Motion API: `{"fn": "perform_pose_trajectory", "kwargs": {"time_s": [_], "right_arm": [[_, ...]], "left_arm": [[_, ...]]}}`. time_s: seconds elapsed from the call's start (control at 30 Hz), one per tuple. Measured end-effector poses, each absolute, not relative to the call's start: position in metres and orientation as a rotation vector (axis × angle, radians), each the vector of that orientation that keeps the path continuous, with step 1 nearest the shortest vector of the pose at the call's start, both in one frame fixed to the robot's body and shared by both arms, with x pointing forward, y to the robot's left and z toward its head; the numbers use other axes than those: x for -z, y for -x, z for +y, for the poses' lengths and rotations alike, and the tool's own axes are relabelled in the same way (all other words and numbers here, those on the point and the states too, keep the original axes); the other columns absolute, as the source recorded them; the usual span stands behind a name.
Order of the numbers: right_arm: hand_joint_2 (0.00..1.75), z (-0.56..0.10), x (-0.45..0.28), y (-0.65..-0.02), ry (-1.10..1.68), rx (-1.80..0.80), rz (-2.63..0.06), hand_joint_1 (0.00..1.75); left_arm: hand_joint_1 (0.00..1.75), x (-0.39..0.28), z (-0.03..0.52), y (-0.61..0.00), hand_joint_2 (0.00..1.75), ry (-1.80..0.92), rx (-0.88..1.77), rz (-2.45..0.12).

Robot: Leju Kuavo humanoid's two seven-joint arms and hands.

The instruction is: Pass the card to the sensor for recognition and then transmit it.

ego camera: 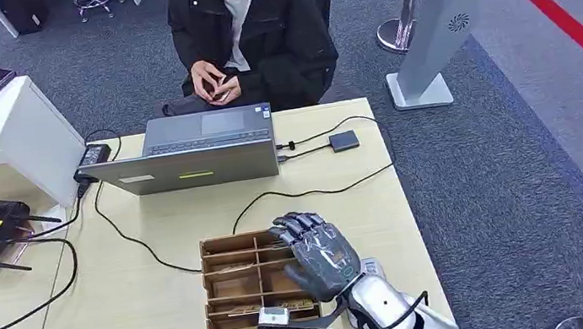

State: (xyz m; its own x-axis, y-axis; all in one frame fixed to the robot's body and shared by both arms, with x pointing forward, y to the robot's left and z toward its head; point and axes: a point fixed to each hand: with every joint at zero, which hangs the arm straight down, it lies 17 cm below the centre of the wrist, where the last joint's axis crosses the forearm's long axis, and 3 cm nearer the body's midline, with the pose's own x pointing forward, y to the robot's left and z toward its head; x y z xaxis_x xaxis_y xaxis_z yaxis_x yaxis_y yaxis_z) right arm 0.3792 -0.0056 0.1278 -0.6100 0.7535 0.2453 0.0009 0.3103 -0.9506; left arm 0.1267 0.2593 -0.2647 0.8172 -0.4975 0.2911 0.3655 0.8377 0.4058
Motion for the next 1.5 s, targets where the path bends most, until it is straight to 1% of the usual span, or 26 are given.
{"fn": "perform_pose_trajectory", "kwargs": {"time_s": [0.13,0.57,0.63,0.67,0.8,0.87,0.93,1.0,1.13,1.2,1.23,1.3,1.4,1.47,1.5], "right_arm": [[1.75,-0.0056,-0.1278,-0.3793,0.669,-1.358,-1.874,0.8],[1.75,-0.0057,-0.1278,-0.3794,0.669,-1.357,-1.874,0.82],[1.75,-0.0057,-0.1278,-0.3794,0.669,-1.357,-1.874,0.87],[1.75,-0.0057,-0.1278,-0.3794,0.669,-1.357,-1.874,0.84],[1.75,-0.0057,-0.1278,-0.3794,0.669,-1.357,-1.874,0.87],[1.75,-0.0056,-0.1278,-0.3793,0.668,-1.358,-1.874,0.96],[1.75,-0.0056,-0.1278,-0.3793,0.668,-1.357,-1.874,1.2],[1.75,-0.0057,-0.1278,-0.3794,0.668,-1.357,-1.874,1.29],[1.75,-0.0056,-0.1283,-0.3797,0.669,-1.357,-1.875,1.43],[1.75,-0.0057,-0.1296,-0.3807,0.672,-1.357,-1.877,1.45],[1.75,-0.0057,-0.1304,-0.3813,0.673,-1.356,-1.879,1.43],[1.75,-0.0058,-0.131,-0.3818,0.675,-1.356,-1.88,1.48],[1.75,-0.0055,-0.131,-0.3816,0.674,-1.357,-1.881,1.5],[1.75,-0.0055,-0.131,-0.3816,0.674,-1.357,-1.881,1.55],[1.75,-0.0055,-0.1311,-0.3816,0.673,-1.356,-1.881,1.62]], "left_arm": [[0.0,0.2647,0.2593,-0.1267,0.0,-0.343,0.47,-0.401],[0.0,0.2647,0.2594,-0.1268,0.0,-0.344,0.47,-0.401],[0.0,0.2647,0.2593,-0.1267,0.0,-0.343,0.47,-0.401],[0.0,0.2647,0.2593,-0.1267,0.0,-0.343,0.47,-0.401],[0.0,0.2647,0.2594,-0.1268,0.0,-0.344,0.47,-0.401],[0.0,0.2647,0.2594,-0.1268,0.0,-0.344,0.47,-0.401],[0.0,0.2647,0.2594,-0.1268,0.0,-0.344,0.47,-0.401],[0.0,0.2647,0.2593,-0.1268,0.0,-0.343,0.47,-0.401],[0.0,0.2647,0.2593,-0.1268,0.0,-0.343,0.47,-0.401],[0.0,0.2647,0.2593,-0.1267,0.0,-0.343,0.47,-0.401],[0.0,0.2647,0.2594,-0.1268,0.0,-0.344,0.47,-0.401],[0.0,0.2647,0.2594,-0.1268,0.0,-0.344,0.47,-0.401],[0.0,0.2647,0.2594,-0.1268,0.0,-0.344,0.47,-0.401],[0.0,0.2647,0.2594,-0.1269,0.0,-0.344,0.47,-0.401],[0.0,0.2647,0.2593,-0.1268,0.0,-0.343,0.47,-0.401]]}}
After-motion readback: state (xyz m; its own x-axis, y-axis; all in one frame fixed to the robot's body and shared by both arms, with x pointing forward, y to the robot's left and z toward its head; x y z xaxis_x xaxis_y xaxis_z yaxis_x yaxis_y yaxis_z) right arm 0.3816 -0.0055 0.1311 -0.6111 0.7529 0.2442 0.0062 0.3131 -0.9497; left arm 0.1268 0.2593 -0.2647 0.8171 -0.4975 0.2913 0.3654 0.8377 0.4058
